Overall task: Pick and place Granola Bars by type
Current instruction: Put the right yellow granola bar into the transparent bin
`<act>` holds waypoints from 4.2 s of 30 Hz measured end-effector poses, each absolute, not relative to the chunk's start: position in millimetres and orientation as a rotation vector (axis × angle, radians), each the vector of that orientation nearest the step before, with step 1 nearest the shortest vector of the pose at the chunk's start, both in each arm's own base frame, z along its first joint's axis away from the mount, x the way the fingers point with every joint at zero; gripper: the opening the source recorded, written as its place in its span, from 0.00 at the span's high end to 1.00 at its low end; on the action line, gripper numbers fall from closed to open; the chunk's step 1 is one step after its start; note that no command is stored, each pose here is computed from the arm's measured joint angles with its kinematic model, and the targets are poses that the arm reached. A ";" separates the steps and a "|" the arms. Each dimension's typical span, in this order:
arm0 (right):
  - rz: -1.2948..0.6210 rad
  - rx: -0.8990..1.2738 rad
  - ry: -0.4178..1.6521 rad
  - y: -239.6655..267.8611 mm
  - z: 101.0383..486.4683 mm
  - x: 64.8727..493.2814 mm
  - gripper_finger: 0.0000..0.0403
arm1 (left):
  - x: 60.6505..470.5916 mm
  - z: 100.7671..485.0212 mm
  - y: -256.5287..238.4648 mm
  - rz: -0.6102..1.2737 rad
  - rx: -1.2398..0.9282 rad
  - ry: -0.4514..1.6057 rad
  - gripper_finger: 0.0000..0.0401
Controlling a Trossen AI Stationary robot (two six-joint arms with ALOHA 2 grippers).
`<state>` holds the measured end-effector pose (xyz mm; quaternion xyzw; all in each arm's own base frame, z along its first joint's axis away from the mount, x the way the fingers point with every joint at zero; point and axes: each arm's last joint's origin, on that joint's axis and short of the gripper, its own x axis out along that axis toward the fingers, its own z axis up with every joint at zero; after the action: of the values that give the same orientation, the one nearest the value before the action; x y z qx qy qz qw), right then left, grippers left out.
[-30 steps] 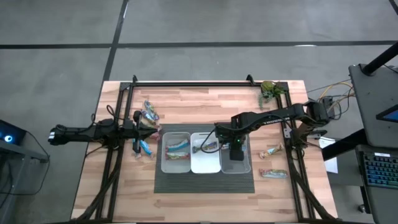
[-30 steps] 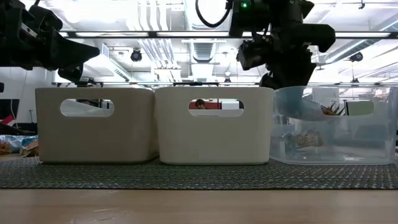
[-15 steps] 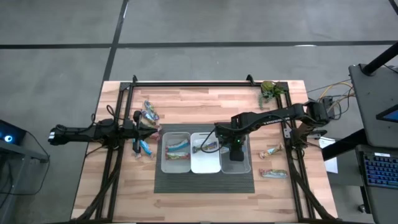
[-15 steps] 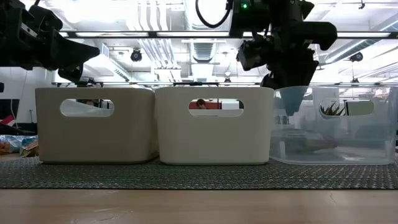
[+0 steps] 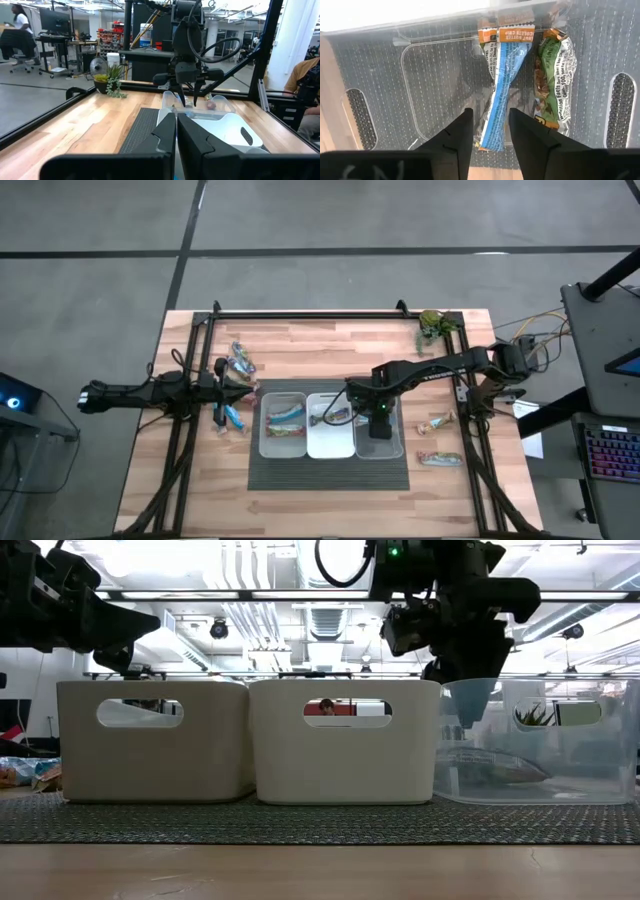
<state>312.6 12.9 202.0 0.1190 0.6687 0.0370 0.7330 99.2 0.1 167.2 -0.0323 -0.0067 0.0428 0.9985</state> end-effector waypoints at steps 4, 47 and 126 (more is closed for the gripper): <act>0.073 0.270 1.467 12.8 203.0 313.2 0.77 | 99.2 167.2 0.1 0.086 -0.065 -0.013 1.00; -0.060 0.428 1.394 2.8 261.8 242.8 0.98 | 99.2 167.1 0.1 0.086 -0.065 -0.013 1.00; 0.043 0.403 1.613 6.7 287.5 131.3 0.98 | 99.2 167.2 0.1 0.086 -0.065 -0.013 1.00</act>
<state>131.3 6.7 287.5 0.1790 0.7167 0.0193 0.6738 99.2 0.1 167.2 -0.0325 -0.0066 0.0429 0.9985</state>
